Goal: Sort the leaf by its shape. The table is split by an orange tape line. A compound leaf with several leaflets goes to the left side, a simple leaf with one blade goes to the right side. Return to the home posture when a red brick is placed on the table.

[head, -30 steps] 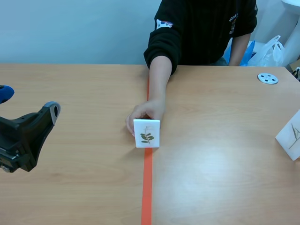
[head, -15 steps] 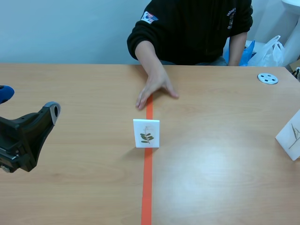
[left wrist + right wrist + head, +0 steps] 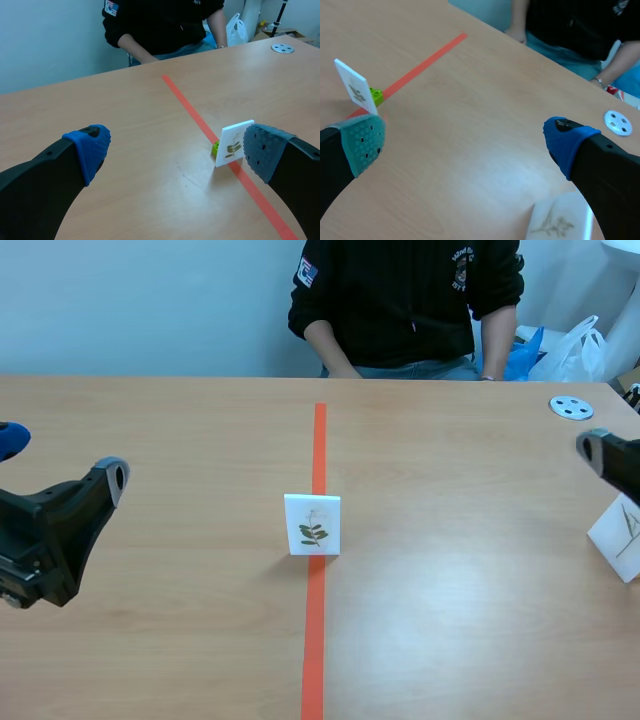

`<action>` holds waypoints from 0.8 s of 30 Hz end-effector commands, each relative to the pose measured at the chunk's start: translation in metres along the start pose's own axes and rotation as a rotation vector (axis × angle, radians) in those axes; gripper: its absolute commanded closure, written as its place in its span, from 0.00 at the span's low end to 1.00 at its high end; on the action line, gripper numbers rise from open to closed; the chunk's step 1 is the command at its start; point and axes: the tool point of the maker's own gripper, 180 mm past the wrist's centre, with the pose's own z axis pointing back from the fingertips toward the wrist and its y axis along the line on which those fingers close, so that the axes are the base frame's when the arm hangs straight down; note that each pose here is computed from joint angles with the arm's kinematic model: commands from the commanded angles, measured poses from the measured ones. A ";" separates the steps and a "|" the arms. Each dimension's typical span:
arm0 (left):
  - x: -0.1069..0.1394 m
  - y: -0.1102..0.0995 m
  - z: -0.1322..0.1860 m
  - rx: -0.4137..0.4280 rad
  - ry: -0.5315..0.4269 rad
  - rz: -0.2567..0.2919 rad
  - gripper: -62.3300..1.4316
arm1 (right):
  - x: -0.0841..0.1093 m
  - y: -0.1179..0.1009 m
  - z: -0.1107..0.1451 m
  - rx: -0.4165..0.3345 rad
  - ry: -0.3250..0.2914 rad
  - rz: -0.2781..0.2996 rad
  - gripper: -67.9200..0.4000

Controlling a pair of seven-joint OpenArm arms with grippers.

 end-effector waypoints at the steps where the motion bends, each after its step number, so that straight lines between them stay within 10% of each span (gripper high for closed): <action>1: 0.007 0.001 0.000 0.002 -0.029 -0.004 0.08 | -0.001 0.000 -0.010 0.032 0.007 0.023 0.00; 14: 0.007 0.001 0.000 0.001 -0.027 -0.009 0.08 | -0.059 0.038 -0.088 0.244 0.183 0.024 0.10; 24: 0.007 0.001 0.000 0.001 -0.026 -0.010 0.08 | -0.051 0.063 -0.145 0.353 0.184 0.047 0.10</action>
